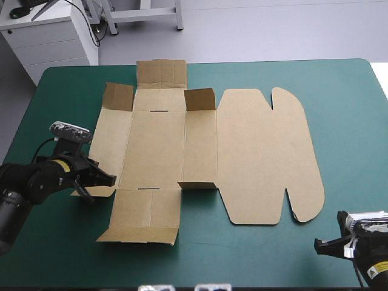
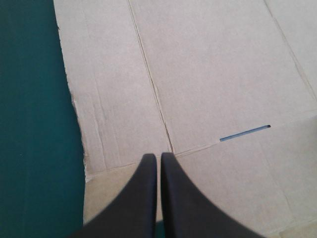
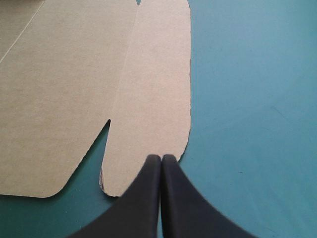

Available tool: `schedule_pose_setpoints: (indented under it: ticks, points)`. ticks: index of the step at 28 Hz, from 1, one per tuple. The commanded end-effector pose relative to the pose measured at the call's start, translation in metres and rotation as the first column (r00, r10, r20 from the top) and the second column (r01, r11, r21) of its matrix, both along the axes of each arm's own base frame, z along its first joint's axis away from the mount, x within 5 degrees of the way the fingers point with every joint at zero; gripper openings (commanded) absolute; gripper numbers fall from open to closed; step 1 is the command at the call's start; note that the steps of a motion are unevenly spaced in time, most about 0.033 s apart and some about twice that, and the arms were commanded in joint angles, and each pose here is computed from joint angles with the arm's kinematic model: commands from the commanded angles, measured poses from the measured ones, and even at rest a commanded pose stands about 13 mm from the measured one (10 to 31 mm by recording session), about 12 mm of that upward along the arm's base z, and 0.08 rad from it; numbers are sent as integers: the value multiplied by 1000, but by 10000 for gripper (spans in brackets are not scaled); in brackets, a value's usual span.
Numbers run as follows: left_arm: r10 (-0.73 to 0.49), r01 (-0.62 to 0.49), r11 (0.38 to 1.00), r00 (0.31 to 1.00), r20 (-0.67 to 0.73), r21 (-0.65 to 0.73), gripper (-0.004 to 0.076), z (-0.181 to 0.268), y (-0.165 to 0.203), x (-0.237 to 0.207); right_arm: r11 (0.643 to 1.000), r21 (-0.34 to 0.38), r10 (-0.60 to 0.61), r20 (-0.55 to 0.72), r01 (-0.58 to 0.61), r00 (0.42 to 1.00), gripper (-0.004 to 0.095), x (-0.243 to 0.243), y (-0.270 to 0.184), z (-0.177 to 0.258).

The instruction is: Fold the box

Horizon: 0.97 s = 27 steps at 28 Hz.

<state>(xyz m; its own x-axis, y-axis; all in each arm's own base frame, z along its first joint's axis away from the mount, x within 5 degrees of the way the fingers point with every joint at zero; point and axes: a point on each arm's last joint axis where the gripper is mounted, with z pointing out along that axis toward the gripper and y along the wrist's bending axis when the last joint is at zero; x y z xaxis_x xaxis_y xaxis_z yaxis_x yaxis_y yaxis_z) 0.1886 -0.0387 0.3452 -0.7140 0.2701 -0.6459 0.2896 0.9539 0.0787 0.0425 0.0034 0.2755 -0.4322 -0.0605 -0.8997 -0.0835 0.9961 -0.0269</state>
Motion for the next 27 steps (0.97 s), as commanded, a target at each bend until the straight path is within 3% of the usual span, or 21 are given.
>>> schedule_pose_setpoints:
  ticks: [1,9,13,17,21,27]
  points:
    - [-13,13,1000,999,34,-11,17,12,-7,33,1000,-4,-7,87,7,996,-19,3,0,14]
    - [-40,41,999,998,-44,19,17,15,-13,69,1000,-4,-7,87,7,996,-19,3,0,14]
    - [-37,34,998,997,-71,-44,17,14,1,73,1000,-4,-7,87,7,996,-19,3,0,14]
    - [-33,15,987,994,-108,-160,17,11,32,75,1000,-4,-7,87,7,996,-19,3,0,14]
    - [50,-98,952,984,-170,-291,17,4,78,75,1000,-4,-7,87,7,996,-19,3,0,14]
    - [180,-250,911,957,-229,-327,16,-14,137,72,1000,-4,-7,87,7,996,-19,3,0,14]
